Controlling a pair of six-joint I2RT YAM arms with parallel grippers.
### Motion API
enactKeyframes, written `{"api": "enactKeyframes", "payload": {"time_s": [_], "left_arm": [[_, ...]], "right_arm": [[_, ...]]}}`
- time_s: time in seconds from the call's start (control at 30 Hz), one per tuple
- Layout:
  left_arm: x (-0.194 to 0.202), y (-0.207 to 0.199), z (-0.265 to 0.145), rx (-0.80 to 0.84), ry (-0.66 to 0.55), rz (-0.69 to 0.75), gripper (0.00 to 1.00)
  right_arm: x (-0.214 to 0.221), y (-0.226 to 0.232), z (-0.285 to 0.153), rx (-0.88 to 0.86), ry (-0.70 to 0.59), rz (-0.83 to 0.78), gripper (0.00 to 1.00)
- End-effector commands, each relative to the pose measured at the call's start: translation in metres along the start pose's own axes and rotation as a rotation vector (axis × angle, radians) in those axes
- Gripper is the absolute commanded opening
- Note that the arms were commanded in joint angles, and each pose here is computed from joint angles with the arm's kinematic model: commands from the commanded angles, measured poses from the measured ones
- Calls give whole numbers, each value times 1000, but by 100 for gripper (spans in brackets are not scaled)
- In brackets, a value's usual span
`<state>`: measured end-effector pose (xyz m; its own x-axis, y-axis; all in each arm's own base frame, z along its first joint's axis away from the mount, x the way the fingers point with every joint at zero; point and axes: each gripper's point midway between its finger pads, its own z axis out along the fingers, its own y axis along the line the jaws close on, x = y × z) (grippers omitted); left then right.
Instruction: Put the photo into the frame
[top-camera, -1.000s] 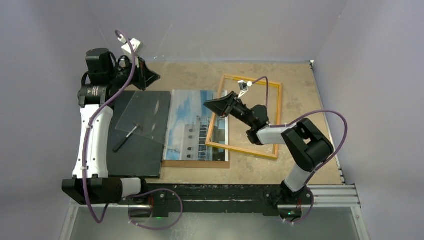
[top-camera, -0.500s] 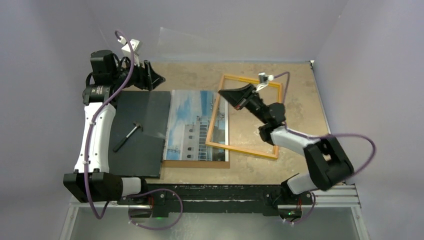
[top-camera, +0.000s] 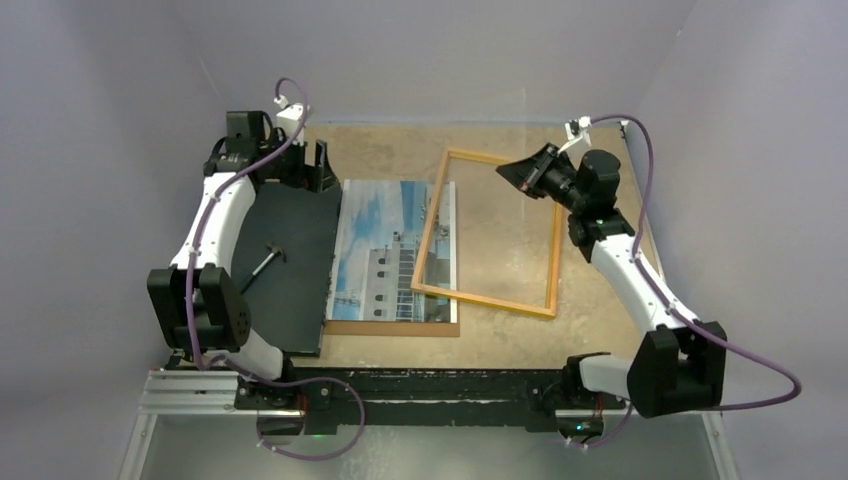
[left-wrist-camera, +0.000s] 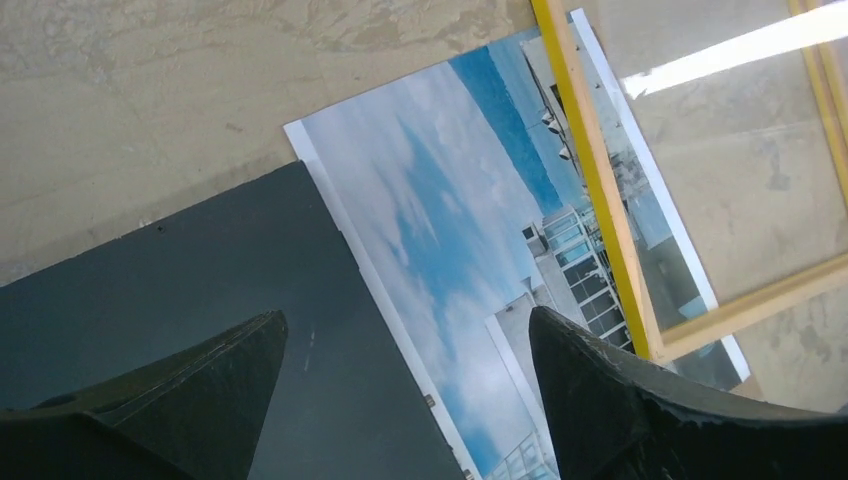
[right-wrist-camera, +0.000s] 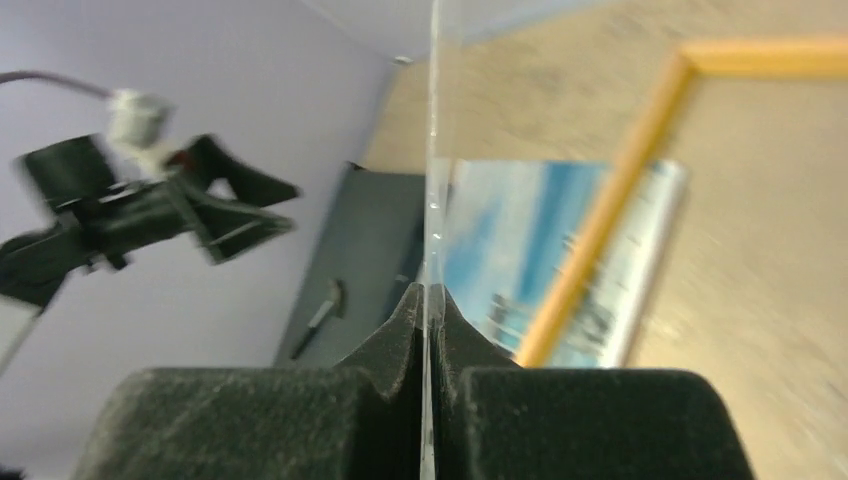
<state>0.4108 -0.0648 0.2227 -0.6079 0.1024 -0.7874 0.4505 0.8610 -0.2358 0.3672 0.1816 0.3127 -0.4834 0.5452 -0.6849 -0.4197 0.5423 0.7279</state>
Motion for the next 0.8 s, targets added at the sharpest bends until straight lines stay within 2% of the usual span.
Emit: {"api": "enactKeyframes", "payload": {"time_s": [0.0,0.23,0.37,0.63,0.77], "left_arm": [[1,-13,18,8,30,116,90],[35,-63,68,94,149,204,91],[54,-83,92,140,202,229,88],[85,-112,141,213,316,190,71],[91,-127,161,237,324,174,64]], "right_arm": [[14,-57,-22,187,123,75,0],[6,-107,-19,317,137,97,0],[-5,-124,-16,395,109,50,0],[3,-156,-5,444,124,54,0],[6,-165,-1,441,125,56,0]]}}
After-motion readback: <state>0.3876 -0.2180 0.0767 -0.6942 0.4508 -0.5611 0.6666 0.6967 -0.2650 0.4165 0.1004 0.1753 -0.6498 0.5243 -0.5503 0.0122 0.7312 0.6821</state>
